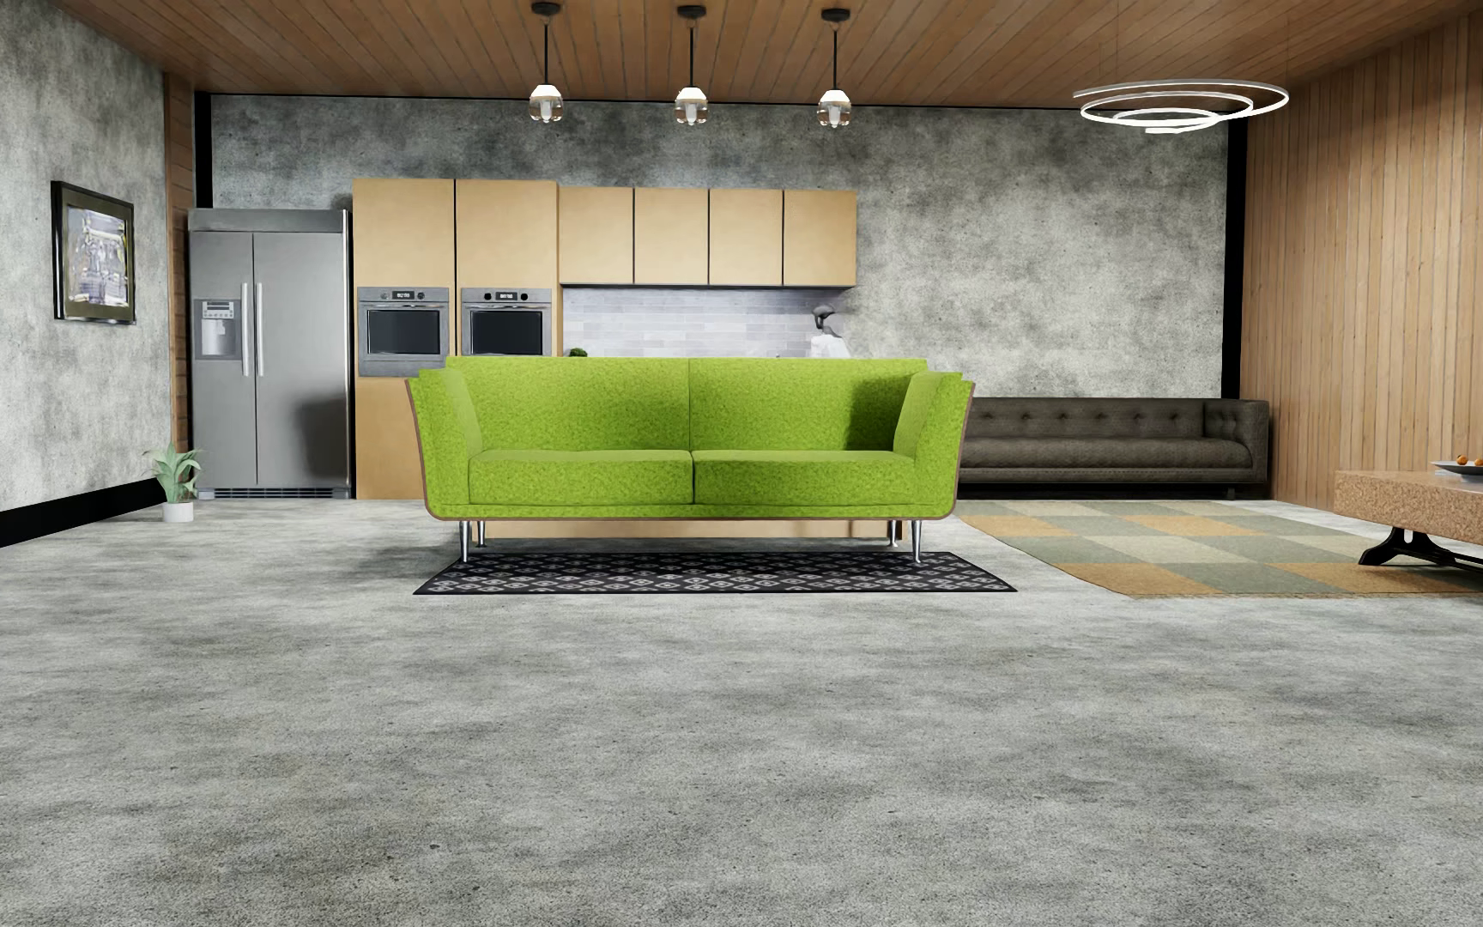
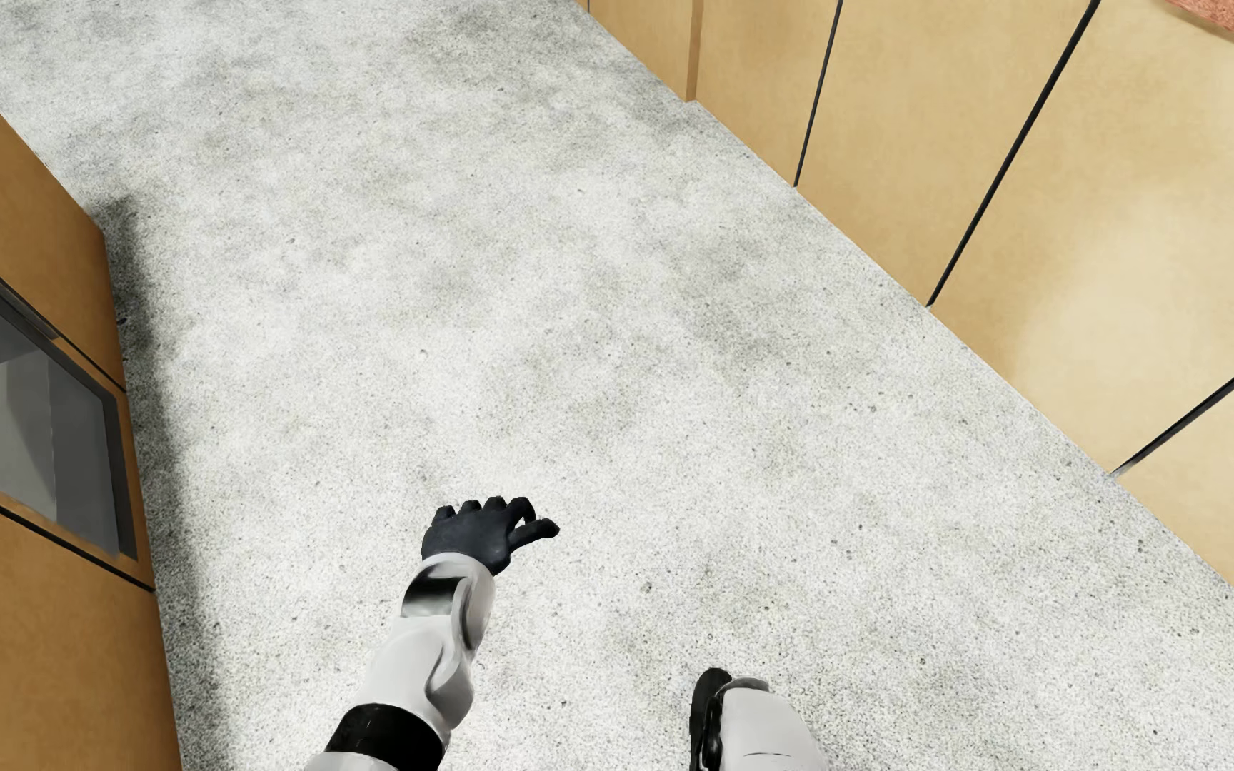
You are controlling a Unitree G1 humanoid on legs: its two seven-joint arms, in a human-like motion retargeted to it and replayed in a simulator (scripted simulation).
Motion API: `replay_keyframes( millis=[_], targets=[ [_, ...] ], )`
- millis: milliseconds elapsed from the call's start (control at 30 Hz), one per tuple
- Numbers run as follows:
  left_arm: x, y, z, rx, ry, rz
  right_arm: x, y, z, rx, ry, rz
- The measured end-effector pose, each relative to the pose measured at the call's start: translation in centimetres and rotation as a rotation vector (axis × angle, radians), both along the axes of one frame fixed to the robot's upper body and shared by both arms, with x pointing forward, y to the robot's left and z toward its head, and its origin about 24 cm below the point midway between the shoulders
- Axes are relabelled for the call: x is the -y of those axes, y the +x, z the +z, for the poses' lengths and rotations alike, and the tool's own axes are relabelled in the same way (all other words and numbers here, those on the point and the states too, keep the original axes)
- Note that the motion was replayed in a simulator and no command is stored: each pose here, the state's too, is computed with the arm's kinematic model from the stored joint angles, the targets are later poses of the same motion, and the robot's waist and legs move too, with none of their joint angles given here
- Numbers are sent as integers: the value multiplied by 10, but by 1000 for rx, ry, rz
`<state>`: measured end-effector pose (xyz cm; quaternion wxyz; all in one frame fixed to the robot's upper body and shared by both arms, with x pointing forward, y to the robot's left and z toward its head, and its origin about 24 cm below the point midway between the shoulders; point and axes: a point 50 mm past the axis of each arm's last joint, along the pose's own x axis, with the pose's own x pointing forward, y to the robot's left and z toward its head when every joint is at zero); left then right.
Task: Circle the counter
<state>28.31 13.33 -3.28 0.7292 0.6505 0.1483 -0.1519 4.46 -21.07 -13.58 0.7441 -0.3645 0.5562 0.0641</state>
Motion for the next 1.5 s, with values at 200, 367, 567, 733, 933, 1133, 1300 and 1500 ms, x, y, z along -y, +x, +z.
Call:
replay_keyframes(
  millis=[200, 367, 567, 733, 933, 1133, 1300, 1500],
  targets=[
    [6, 14, 72, 312, -190, -33, -11, -15, -8, -121, 56, 26],
    [-22, -50, -26, 5, 68, 165, -23, -31, -20, -234, 70, -92],
    [-82, -251, -121, -736, -9, 849, -28, 83, 7, 102, 78, 221],
    [-70, -350, -122, -1168, 156, 503, -31, 153, 41, 330, 32, 328],
    [-60, -298, -122, -959, -41, 656, -11, 89, 1, -51, 10, 308],
    [-21, -119, -99, -538, 72, 254, -10, 10, -9, -139, 112, 60],
    [36, 2, 10, 106, -26, -128, -7, -21, -11, -215, 111, 16],
    [6, -14, 16, 167, -170, -17, -7, -10, -12, -194, 88, -7]
  ],
)
